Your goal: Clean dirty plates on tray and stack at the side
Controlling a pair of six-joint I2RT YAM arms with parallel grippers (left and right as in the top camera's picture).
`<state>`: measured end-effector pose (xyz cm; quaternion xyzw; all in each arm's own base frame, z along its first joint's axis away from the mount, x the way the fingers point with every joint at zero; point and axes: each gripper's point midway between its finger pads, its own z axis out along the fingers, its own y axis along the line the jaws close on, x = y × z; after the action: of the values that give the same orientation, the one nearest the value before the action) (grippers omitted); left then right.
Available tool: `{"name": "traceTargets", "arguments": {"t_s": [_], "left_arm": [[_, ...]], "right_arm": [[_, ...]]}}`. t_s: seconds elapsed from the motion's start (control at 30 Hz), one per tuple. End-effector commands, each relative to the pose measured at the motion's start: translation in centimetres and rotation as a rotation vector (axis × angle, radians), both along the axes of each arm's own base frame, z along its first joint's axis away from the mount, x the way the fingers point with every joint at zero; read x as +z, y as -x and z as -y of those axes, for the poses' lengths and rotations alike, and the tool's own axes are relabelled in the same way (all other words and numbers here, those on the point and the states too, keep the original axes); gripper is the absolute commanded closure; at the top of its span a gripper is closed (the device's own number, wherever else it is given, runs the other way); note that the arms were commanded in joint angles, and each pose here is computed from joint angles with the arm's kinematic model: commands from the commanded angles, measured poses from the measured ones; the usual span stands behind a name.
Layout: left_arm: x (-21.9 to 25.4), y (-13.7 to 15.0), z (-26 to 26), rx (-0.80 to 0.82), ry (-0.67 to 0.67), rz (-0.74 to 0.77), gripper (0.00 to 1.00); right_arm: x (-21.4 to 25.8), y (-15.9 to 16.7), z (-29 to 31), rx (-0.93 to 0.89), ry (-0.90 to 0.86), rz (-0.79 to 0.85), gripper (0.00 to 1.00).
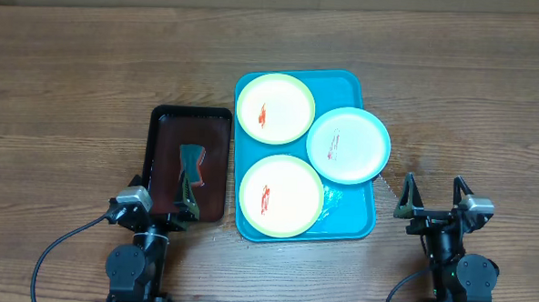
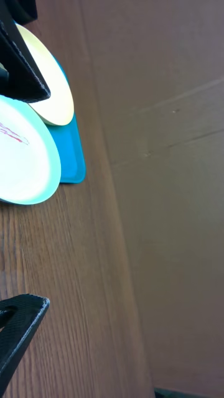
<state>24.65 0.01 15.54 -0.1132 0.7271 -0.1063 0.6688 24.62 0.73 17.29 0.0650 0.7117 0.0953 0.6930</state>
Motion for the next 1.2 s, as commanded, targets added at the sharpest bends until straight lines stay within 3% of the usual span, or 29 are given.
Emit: {"name": "traceTargets", "arguments": {"t_s": [0.0, 1.17], "left_arm": [[0.0, 0.03, -0.13, 0.006, 0.003, 0.004, 0.0], [0.34, 0.0, -0.15, 0.007, 0.002, 0.018, 0.0]], "right_arm": [[-0.25, -0.02, 0.35, -0.018, 0.001, 0.001, 0.0], [-0.15, -0.02, 0.35, -0.018, 0.001, 0.005, 0.0]]}}
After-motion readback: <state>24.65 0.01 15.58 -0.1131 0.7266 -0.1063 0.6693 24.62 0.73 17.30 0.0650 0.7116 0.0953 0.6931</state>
